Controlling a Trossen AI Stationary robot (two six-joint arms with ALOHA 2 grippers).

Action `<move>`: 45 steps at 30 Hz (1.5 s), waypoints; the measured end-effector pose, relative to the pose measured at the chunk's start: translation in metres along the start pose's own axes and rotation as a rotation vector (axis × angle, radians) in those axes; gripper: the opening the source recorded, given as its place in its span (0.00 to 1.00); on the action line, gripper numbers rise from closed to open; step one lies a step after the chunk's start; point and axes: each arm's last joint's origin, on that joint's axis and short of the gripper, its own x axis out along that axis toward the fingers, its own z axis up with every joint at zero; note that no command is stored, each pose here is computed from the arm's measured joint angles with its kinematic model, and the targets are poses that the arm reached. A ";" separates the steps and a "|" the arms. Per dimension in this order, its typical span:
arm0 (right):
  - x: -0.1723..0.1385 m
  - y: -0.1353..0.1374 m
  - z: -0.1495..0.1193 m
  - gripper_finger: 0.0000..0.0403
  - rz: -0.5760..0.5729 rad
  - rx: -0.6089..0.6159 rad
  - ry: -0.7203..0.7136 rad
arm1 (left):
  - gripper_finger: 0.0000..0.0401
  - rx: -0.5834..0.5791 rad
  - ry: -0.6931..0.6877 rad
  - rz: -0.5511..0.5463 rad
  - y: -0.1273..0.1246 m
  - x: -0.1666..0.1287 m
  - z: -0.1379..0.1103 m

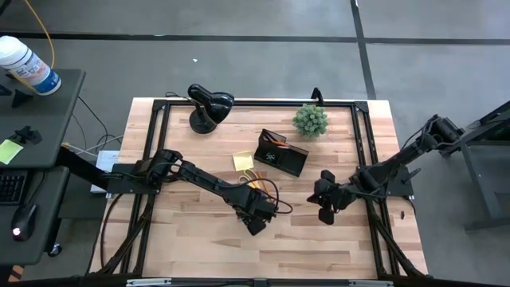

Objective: Pick and place office supplies into organizer
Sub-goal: Put the eraser into the desk organizer

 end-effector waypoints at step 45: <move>0.005 -0.013 0.014 0.01 -0.055 0.082 -0.068 | 0.01 0.604 -0.655 -0.033 0.049 -0.114 0.107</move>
